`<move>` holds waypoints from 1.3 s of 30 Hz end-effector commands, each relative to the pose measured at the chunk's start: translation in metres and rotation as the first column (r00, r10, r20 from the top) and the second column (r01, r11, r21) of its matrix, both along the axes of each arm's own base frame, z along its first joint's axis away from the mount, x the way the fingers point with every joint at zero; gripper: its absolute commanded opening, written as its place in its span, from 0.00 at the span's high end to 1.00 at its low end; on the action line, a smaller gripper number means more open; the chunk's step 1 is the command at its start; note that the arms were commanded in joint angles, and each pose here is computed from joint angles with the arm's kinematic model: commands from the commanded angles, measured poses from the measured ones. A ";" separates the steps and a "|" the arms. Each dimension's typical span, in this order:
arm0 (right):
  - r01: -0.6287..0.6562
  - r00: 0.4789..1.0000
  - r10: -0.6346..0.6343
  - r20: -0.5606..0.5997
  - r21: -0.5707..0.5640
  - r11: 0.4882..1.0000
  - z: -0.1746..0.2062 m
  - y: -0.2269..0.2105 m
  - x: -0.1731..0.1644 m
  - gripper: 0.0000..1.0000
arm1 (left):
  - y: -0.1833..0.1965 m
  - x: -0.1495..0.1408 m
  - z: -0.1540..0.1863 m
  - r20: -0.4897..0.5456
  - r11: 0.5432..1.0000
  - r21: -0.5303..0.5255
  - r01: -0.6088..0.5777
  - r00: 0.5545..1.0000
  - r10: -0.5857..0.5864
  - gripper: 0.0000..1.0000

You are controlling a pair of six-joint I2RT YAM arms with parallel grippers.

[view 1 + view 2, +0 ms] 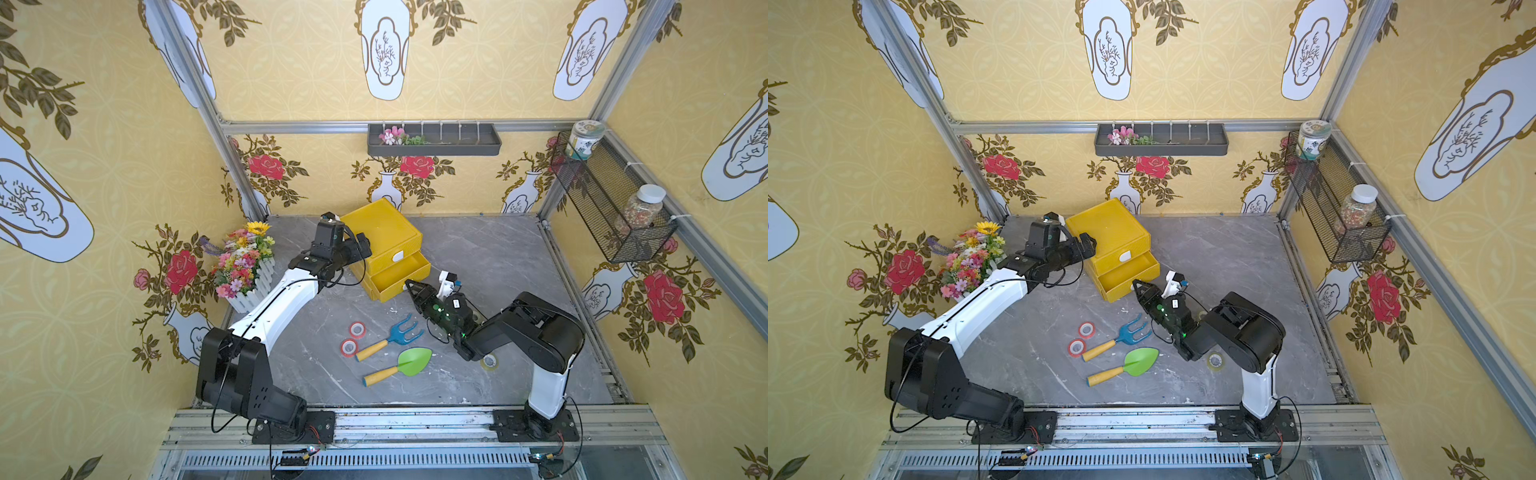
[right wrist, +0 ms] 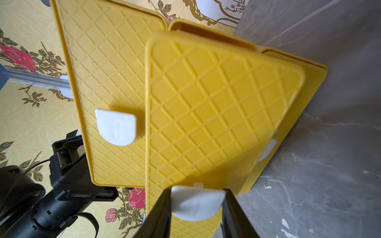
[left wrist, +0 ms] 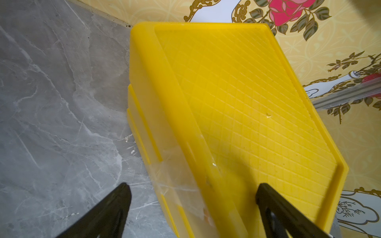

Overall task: Place the transparent tape into the drawer according to color
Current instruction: Open the drawer in the storage box.

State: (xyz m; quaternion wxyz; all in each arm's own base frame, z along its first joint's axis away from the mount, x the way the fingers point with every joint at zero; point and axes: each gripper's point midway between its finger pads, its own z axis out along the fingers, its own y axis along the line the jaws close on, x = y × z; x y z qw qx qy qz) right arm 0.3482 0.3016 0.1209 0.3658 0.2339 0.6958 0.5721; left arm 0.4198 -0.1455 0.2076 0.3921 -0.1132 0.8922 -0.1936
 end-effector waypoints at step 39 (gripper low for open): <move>-0.035 0.995 0.023 -0.100 -0.118 0.992 -0.015 -0.035 -0.069 0.29 | 0.007 -0.018 -0.020 -0.091 0.999 0.036 0.007 0.996 -0.003 0.00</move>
